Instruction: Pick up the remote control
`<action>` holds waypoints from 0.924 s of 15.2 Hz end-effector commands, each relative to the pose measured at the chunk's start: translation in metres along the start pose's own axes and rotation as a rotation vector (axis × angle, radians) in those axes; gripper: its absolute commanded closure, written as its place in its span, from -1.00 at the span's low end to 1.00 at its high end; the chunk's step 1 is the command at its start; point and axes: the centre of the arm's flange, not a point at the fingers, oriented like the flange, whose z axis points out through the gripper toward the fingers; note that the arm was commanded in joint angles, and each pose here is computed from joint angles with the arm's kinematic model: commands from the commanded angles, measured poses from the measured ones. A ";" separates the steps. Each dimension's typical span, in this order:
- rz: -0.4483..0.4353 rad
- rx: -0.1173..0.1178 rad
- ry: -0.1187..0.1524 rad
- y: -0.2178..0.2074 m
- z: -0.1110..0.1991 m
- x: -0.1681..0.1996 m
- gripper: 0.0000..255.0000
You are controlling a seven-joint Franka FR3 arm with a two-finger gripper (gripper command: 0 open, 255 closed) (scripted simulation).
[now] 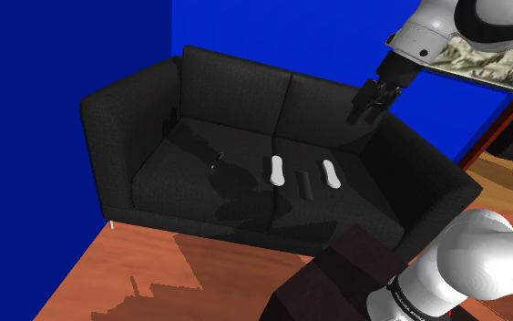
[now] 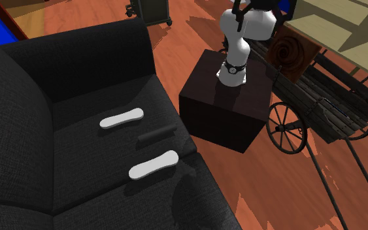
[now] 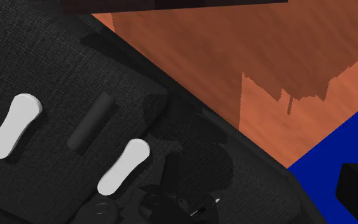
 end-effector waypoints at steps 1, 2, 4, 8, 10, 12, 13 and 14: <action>0.000 0.000 0.000 0.000 0.000 0.000 -1.00; 0.013 -0.003 -0.001 0.002 0.010 0.008 -1.00; 0.039 -0.008 -0.004 0.007 0.030 0.025 -1.00; 0.091 -0.018 -0.010 0.018 0.070 0.058 -1.00; 0.117 -0.023 -0.013 0.025 0.090 0.074 -1.00; 0.143 -0.028 -0.015 0.032 0.111 0.090 -1.00; 0.156 -0.030 -0.017 0.035 0.121 0.097 -1.00; 0.169 -0.033 -0.018 0.039 0.131 0.105 -1.00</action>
